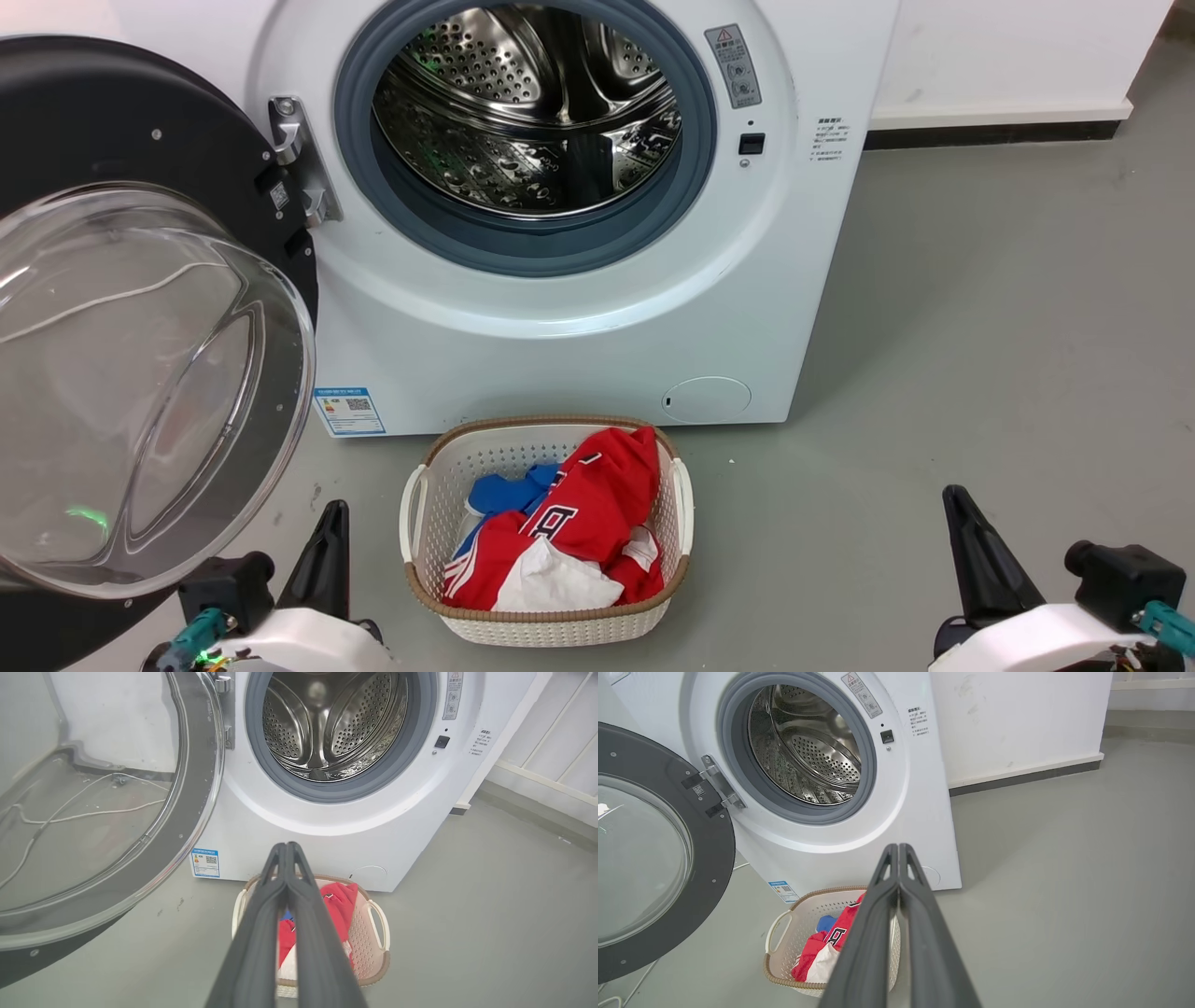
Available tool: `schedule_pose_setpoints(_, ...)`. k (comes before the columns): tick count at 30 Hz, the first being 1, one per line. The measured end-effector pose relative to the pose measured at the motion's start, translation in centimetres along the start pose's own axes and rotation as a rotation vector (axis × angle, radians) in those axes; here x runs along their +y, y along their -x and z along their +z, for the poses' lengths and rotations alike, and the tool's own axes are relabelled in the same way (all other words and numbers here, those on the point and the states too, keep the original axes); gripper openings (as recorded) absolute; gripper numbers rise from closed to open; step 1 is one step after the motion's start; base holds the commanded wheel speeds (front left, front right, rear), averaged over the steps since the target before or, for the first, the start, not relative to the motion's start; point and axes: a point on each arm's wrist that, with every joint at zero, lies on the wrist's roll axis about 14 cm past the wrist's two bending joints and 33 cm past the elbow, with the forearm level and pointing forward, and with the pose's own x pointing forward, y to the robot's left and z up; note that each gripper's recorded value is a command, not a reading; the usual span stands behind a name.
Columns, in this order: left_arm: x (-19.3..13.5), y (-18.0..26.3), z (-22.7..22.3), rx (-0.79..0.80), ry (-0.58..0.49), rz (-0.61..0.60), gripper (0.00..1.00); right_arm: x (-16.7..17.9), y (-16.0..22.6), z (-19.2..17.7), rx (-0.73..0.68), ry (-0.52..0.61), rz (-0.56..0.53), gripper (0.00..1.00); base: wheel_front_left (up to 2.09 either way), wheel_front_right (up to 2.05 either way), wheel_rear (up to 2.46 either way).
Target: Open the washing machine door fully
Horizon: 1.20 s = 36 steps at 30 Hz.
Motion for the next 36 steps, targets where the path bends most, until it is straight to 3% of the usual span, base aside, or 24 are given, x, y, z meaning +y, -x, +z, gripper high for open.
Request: schedule_pose_setpoints(36,1.3,-1.1,-0.5,0.057,0.598,0.069,0.0,-1.2,-1.8,0.1,-0.015,-0.573,-0.03,0.0,0.0,0.0,0.0)
